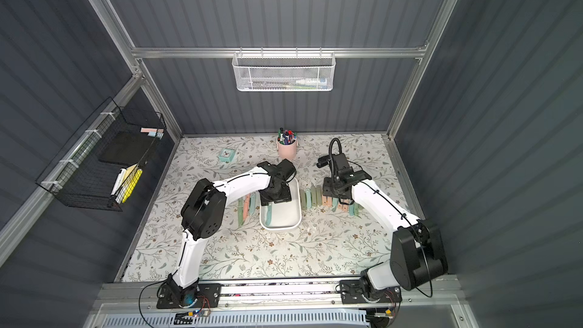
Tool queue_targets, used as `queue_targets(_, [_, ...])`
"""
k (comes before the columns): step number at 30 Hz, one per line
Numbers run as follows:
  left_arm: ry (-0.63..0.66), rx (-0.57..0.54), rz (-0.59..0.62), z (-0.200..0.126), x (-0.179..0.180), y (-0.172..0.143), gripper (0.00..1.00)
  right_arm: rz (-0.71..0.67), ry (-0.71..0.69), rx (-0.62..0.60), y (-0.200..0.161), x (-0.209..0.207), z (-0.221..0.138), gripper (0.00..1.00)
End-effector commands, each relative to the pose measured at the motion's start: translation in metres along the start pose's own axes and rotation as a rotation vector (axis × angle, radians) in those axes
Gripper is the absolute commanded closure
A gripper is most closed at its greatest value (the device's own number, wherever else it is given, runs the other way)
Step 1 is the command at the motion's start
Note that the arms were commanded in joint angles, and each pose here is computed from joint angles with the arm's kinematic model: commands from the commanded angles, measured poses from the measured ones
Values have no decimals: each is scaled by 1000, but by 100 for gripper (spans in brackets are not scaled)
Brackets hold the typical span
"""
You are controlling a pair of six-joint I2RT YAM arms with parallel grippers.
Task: Take the fruit knife out of the storage box
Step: Pick up the fruit knife from the storage box.
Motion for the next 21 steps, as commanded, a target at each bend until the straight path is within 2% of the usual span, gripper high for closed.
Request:
queue_targets(1, [10, 52, 67, 19, -4, -2, 28, 8, 7, 0, 1, 4, 1, 51])
queue_targets(6, [-18, 52, 127, 19, -11, 2, 40, 10, 5, 2, 1, 5, 2, 51])
queue_targets(10, [-28, 62, 146, 18, -16, 1, 43, 7, 5, 4, 1, 6, 3, 51])
queue_targets(12, [-43, 50, 147, 14, -17, 1, 39, 8, 3, 10, 0, 6, 4, 51])
queue_targets(15, [-100, -9, 155, 1, -21, 5, 29, 7, -2, 15, -1, 6, 5, 51])
queue_targets(18, [-129, -48, 206, -12, -26, 12, 24, 8, -2, 19, -2, 6, 6, 50])
queue_targets(21, [-168, -26, 271, -17, -30, 12, 21, 8, -3, 22, -3, 6, 6, 51])
Point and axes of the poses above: each gripper's point midway between its finger pads, its own z axis out along the fingers, its own x axis along the line the jaws close on, y = z × x, the point moved 9 cm from there along -z, back along the fingers, and after that the axes turned 10 degrees about z, right-handed, at the moved point
